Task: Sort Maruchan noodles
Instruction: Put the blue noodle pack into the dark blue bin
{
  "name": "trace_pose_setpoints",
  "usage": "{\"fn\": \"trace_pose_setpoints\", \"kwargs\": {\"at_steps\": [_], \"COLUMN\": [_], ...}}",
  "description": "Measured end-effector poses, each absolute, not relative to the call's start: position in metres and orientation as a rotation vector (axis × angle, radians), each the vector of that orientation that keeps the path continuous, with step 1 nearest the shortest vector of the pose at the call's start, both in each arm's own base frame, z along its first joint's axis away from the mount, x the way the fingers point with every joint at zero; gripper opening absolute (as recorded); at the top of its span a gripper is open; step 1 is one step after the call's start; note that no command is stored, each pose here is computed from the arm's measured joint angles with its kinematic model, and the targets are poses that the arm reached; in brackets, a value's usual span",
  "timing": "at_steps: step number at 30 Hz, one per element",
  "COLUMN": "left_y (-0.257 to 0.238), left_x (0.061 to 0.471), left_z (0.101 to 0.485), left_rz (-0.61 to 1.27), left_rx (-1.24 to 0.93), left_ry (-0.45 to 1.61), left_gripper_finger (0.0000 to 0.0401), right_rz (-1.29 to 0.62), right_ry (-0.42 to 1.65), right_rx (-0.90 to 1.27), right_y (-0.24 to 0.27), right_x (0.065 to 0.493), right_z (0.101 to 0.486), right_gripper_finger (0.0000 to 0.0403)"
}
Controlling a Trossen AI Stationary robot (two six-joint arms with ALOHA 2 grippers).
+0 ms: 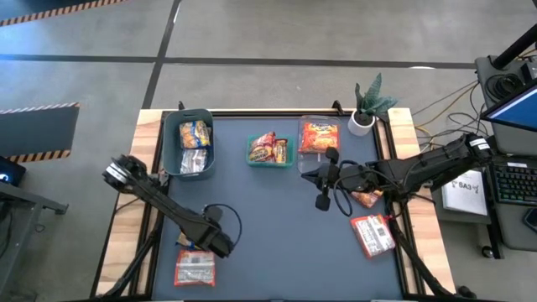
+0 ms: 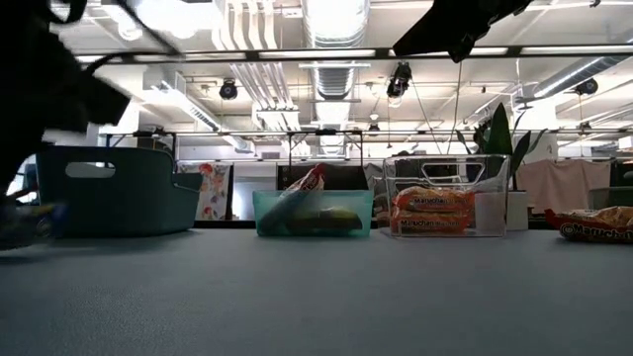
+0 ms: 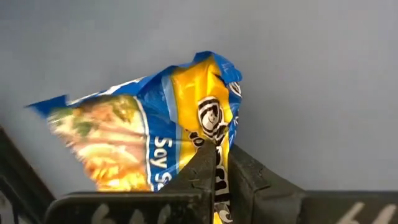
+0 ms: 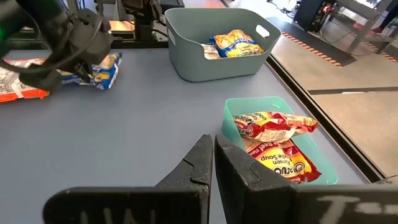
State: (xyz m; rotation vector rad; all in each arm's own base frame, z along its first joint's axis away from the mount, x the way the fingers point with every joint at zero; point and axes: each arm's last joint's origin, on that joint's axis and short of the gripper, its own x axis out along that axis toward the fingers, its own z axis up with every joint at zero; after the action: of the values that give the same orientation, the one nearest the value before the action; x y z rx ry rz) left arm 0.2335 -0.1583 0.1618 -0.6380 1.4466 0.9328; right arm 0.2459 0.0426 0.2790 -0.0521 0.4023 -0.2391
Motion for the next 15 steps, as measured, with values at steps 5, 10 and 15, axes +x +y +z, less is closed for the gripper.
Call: {"fn": "trace_pose_setpoints", "kwargs": {"at_steps": [5, 10, 15], "left_y": [-0.153, -0.139, -0.115], "left_x": [0.235, 0.232, 0.225], "left_z": [0.198, 0.241, 0.280], "left_rz": [0.794, 0.712, 0.718], "left_rx": [-0.550, -0.427, -0.327], "left_ry": [1.257, 0.987, 0.775], "left_gripper_finger": [0.0002, 0.0001, 0.0001], "right_rz": [-0.238, -0.240, -0.200], "right_ry": [0.403, 0.408, 0.421], "right_rx": [-0.059, -0.050, -0.036], "right_y": [0.043, 0.043, 0.044], "right_x": [0.246, 0.246, 0.245], "right_z": [0.279, 0.278, 0.276], "right_gripper_finger": [0.0009, 0.0009, 0.0009]}}
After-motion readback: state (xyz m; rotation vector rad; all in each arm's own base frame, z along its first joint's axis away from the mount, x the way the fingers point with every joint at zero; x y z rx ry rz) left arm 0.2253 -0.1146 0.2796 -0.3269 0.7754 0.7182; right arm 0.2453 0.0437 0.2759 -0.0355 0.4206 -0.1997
